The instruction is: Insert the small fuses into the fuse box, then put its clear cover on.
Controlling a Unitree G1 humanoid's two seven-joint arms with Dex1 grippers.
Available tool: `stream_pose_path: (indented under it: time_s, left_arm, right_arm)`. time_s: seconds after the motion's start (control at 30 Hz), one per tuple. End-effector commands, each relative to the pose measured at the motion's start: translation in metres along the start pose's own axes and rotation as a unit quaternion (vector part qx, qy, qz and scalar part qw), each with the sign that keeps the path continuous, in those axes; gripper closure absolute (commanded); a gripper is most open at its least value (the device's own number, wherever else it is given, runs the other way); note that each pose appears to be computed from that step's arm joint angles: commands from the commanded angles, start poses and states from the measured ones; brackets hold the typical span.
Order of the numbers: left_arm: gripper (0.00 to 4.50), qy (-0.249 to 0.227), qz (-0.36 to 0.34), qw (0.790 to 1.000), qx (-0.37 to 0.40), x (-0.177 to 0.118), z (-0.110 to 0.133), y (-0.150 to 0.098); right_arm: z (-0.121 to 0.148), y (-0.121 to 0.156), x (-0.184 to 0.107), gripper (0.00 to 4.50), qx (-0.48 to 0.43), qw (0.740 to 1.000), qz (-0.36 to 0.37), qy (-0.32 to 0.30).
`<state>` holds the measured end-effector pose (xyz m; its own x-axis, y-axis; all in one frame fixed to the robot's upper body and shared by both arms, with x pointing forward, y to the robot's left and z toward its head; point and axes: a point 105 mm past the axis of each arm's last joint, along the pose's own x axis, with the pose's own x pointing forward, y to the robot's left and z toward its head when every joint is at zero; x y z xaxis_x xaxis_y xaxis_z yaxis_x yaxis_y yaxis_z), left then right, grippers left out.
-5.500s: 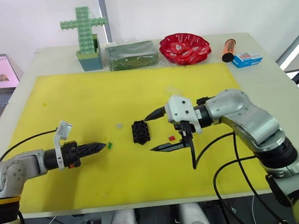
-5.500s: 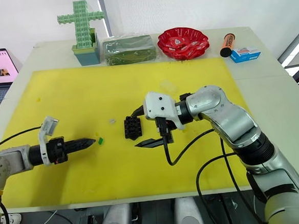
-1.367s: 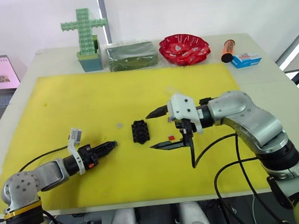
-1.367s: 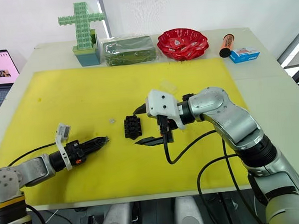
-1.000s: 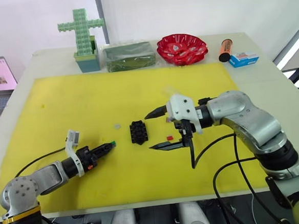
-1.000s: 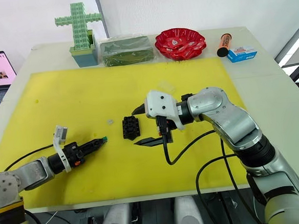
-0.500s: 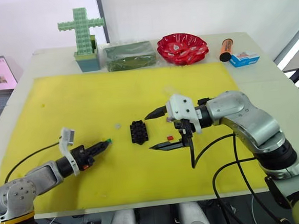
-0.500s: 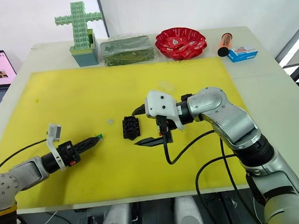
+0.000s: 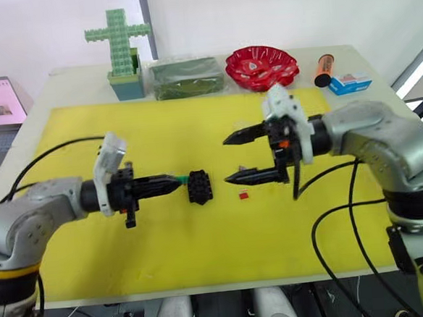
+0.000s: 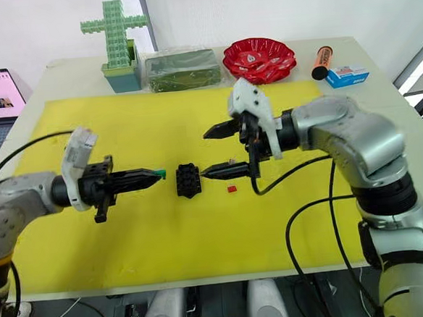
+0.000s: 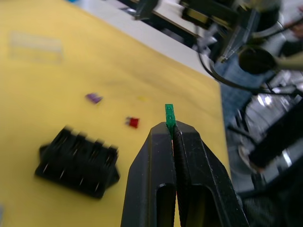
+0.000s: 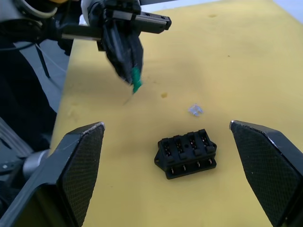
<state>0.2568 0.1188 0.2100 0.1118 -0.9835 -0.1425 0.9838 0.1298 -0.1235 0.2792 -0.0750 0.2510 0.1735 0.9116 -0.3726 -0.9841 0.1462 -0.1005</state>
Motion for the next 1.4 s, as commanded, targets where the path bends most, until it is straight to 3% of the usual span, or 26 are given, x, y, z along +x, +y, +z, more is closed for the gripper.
stream_pose_path:
  time_s: [0.03, 0.33, 0.43, 0.57, 0.8, 0.9, 1.0, 1.4]
  left_arm:
    - [4.50, 0.010, -0.030, 0.998, 0.053, 0.006, 0.013, 0.000]
    - [4.50, 0.012, -0.043, 0.990, 0.132, 0.020, 0.026, 0.007]
    - [4.50, -0.003, -0.032, 0.989, 0.144, 0.025, 0.028, 0.009]
    - [4.50, -0.026, -0.023, 0.988, 0.152, 0.029, 0.039, 0.010]
    - [4.50, -0.026, -0.018, 0.987, 0.156, 0.032, 0.037, 0.011]
    - [4.50, -0.029, -0.015, 0.987, 0.159, 0.032, 0.039, 0.013]
    - [4.50, -0.027, -0.014, 0.987, 0.161, 0.033, 0.038, 0.015]
    - [4.50, -0.037, -0.007, 0.986, 0.163, 0.034, 0.038, 0.020]
  right_arm:
    - [0.009, -0.004, -0.008, 0.00, 0.009, 0.999, -0.023, 0.027]
    - [0.031, 0.009, -0.002, 0.00, 0.064, 0.995, 0.026, 0.077]
    - [0.034, 0.007, 0.002, 0.63, 0.085, 0.993, 0.023, 0.082]
    - [0.037, 0.008, 0.007, 1.99, 0.093, 0.992, 0.022, 0.086]
    - [0.037, 0.004, 0.016, 1.99, 0.094, 0.992, 0.010, 0.087]
    - [0.036, 0.002, 0.016, 2.57, 0.089, 0.992, 0.004, 0.089]
    - [0.035, 0.002, 0.015, 3.56, 0.083, 0.992, -0.001, 0.091]
    - [0.032, 0.002, 0.011, 3.56, 0.074, 0.992, -0.005, 0.099]
